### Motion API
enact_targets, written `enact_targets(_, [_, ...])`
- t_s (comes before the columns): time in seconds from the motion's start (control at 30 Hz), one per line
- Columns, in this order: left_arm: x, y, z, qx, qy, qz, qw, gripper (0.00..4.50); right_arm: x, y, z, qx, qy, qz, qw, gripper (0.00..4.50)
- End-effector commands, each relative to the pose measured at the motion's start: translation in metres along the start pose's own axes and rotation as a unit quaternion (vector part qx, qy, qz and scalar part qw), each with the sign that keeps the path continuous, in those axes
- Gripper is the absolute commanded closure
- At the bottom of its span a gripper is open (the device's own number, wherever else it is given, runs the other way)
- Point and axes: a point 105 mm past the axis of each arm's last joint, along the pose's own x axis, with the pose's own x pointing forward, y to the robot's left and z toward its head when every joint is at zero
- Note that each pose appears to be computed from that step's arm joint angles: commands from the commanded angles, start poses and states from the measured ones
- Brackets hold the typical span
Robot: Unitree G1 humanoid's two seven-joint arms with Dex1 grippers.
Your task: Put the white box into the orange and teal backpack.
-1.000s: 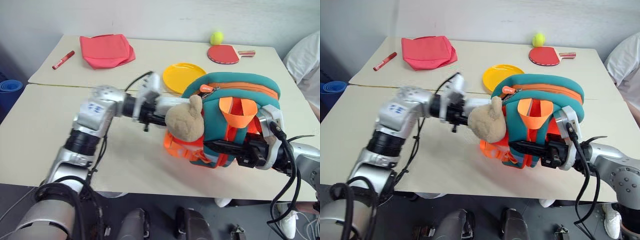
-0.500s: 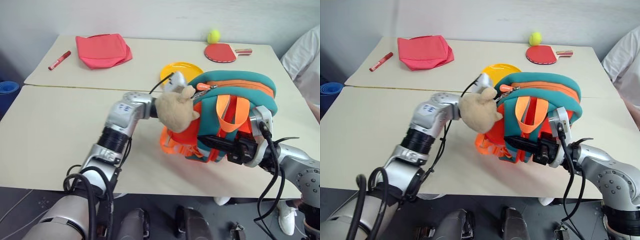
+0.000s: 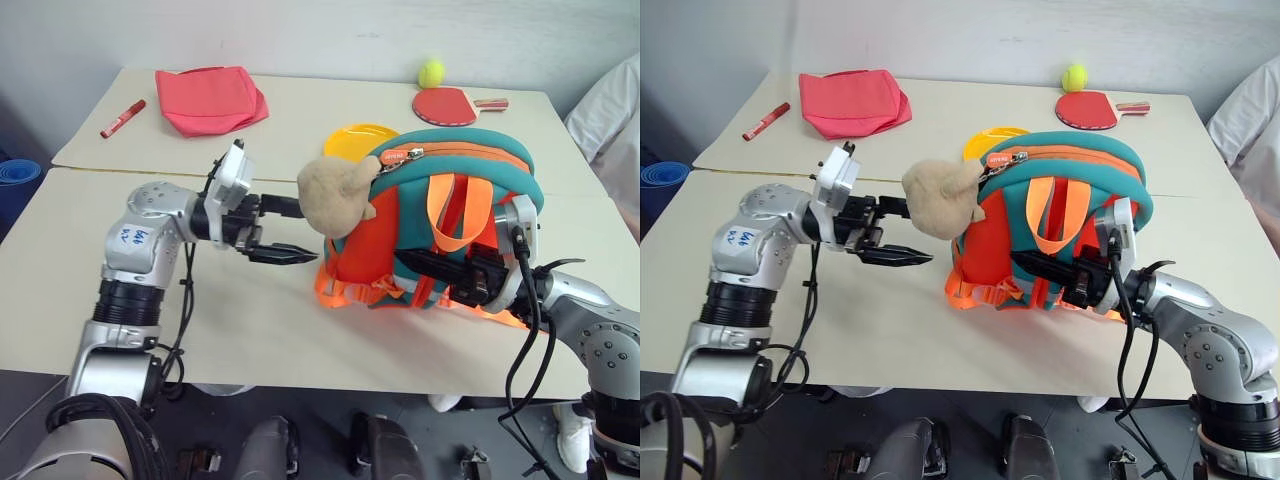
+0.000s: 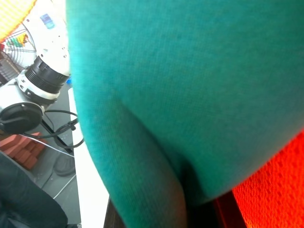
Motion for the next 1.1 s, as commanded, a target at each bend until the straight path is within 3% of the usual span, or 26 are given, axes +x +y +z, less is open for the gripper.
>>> enact_targets(0.03, [0.002, -0.001, 0.033, 0.036, -0.055, 0.048, 0.997, 0.64, -0.007, 0.003, 0.002, -0.006, 0.010, 0.003, 1.000, 4.50])
enact_targets(0.1, [0.004, -0.002, 0.042, 0.034, -0.077, 0.063, 0.994, 0.64, -0.009, 0.003, 0.004, -0.003, 0.010, 0.003, 1.000, 4.50])
enact_targets(0.33, [0.023, -0.004, 0.038, 0.025, -0.097, 0.063, 0.993, 0.64, -0.004, 0.003, 0.000, 0.000, 0.010, 0.007, 1.000, 4.50])
enact_targets(0.53, [0.020, -0.008, 0.039, 0.018, -0.096, 0.049, 0.994, 2.05, -0.002, 0.003, -0.005, 0.000, 0.018, 0.010, 1.000, 4.50])
enact_targets(0.67, [-0.009, 0.012, 0.020, 0.017, -0.032, 0.115, 0.993, 3.28, -0.010, -0.006, -0.002, -0.005, 0.002, -0.028, 1.000, 4.50])
enact_targets(0.8, [-0.047, 0.036, 0.012, 0.013, -0.005, 0.206, 0.979, 4.05, -0.015, -0.012, 0.000, -0.011, -0.014, -0.051, 0.999, 4.50])
enact_targets(0.87, [-0.050, 0.041, -0.002, 0.007, 0.021, 0.229, 0.973, 4.15, -0.012, -0.011, 0.003, -0.021, -0.029, -0.057, 0.998, 4.50])
enact_targets(0.97, [-0.049, 0.019, -0.052, 0.003, 0.128, 0.191, 0.973, 4.15, -0.013, -0.012, -0.007, -0.018, -0.042, -0.078, 0.996, 4.50])
enact_targets(1.1, [-0.055, 0.003, -0.094, 0.005, 0.221, 0.157, 0.963, 4.15, -0.005, -0.013, -0.022, -0.045, 0.014, -0.080, 0.996, 4.50])
